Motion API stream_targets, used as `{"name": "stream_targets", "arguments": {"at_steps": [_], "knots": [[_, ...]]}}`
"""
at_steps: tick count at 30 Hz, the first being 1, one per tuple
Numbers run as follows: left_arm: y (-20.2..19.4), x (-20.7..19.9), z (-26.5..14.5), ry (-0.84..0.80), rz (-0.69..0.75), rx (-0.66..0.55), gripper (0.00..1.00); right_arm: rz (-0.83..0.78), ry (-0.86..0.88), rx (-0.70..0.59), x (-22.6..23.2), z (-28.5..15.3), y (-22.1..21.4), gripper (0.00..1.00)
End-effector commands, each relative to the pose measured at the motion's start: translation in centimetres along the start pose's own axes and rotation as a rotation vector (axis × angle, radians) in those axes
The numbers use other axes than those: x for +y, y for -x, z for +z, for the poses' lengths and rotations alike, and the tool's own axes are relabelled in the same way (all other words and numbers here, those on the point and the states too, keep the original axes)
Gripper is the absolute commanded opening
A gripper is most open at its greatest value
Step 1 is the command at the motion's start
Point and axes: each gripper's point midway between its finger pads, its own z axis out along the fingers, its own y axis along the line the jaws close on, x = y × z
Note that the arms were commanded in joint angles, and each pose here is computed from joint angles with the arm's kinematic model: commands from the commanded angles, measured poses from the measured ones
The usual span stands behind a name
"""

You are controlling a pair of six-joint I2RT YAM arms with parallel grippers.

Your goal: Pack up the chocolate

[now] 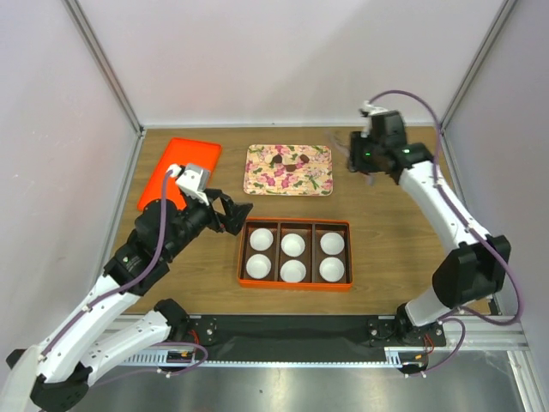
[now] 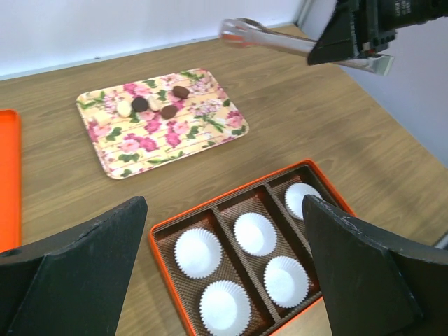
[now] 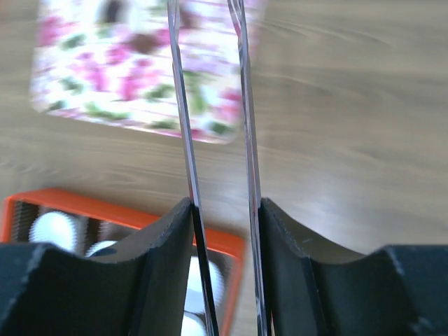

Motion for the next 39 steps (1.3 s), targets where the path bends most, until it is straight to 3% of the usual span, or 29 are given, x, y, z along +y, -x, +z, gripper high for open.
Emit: {"name": "stream_targets", "arguments": {"at_steps": [1,4,11,39], "knots": [[0.3,1.2,-0.5,0.06,0.033,-0.031,1.0,-0.094,0.061,-0.127,5.0,2.7,3.5,0.46],[0.4,1.6,-0.7,0.077,0.034,-0.045,1.0,-0.24,0.042,-0.121,7.1,5.2,2.7,0.45],[0.7,2.1,-1.0,0.103,0.031,-0.069,1.0,-0.37,0.032,-0.098,7.6,7.8,1.7,0.43],[0.0,1.9,-0.3,0.094,0.026,-0.045,1.0,-0.449,0.014,0.054,4.3,13.9,-3.3,0.44]]}}
